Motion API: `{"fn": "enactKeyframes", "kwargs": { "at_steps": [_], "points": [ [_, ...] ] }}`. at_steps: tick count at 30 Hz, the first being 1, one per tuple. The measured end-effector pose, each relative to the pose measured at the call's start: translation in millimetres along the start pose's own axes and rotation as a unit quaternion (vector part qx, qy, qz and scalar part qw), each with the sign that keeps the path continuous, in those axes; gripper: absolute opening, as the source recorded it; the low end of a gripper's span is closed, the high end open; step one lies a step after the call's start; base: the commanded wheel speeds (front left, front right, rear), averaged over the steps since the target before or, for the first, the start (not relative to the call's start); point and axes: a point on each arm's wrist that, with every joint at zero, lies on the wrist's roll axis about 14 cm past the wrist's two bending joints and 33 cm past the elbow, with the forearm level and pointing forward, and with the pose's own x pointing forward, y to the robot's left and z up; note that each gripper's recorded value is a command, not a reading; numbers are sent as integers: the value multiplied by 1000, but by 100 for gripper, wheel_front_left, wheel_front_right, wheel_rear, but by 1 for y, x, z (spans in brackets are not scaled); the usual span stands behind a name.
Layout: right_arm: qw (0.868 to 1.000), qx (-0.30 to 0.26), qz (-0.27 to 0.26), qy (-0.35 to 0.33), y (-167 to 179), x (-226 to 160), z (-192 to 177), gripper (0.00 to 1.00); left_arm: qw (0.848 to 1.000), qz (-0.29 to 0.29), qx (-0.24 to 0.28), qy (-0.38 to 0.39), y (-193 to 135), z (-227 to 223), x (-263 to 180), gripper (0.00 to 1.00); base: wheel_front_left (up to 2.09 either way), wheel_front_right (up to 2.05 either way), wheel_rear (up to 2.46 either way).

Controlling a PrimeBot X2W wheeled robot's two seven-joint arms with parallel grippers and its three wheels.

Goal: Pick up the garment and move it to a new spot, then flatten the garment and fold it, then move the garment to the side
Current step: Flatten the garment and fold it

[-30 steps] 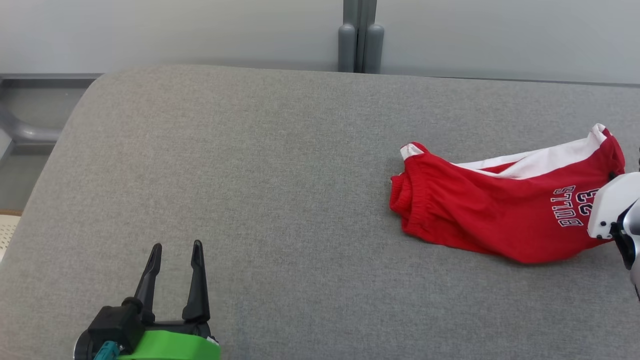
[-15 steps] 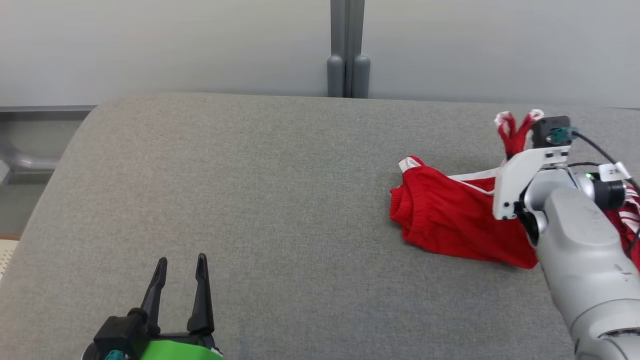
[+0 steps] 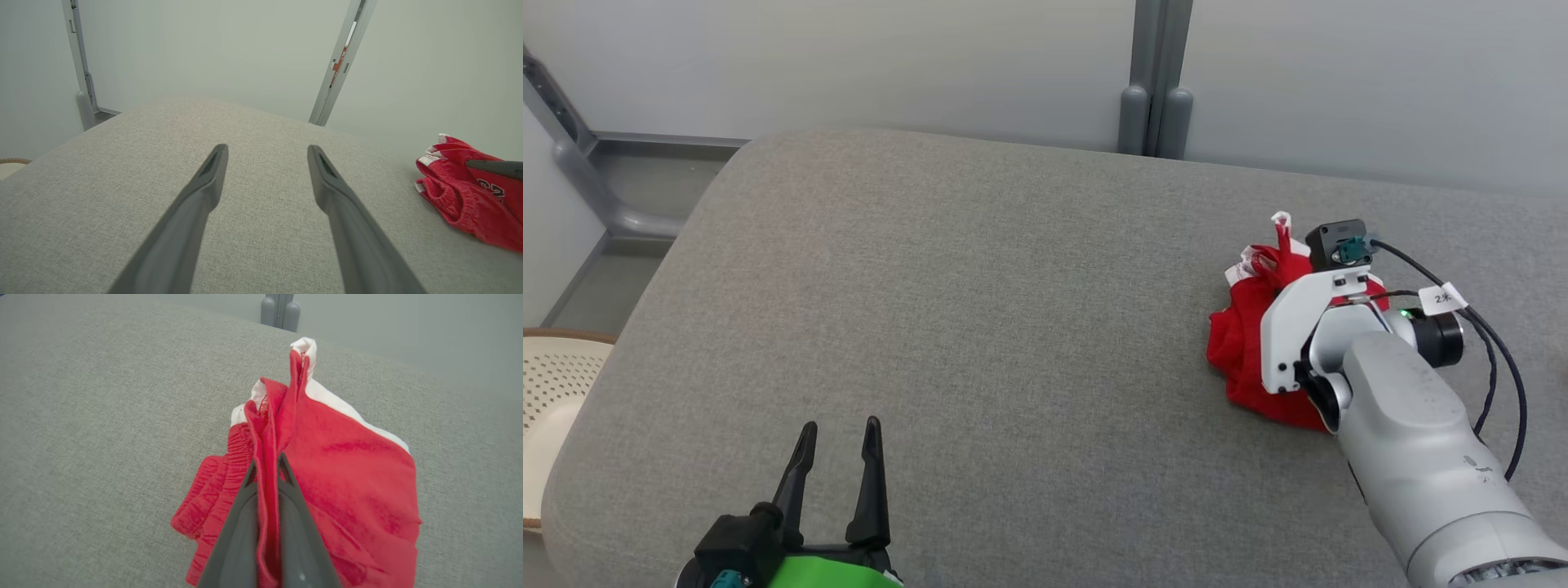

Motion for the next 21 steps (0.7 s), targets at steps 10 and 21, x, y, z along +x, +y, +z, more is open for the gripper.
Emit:
{"fn": "enactKeyframes", "kwargs": {
  "at_steps": [10, 21],
  "points": [
    [993, 78, 87, -27, 53, 1, 9, 100, 1000, 6, -2, 5, 2, -3, 1, 100, 0, 0, 0],
    [979, 98, -1, -181, -26, -32, 60, 100, 1000, -9, -5, 3, -7, -3, 0, 100, 0, 0, 0]
  ]
}}
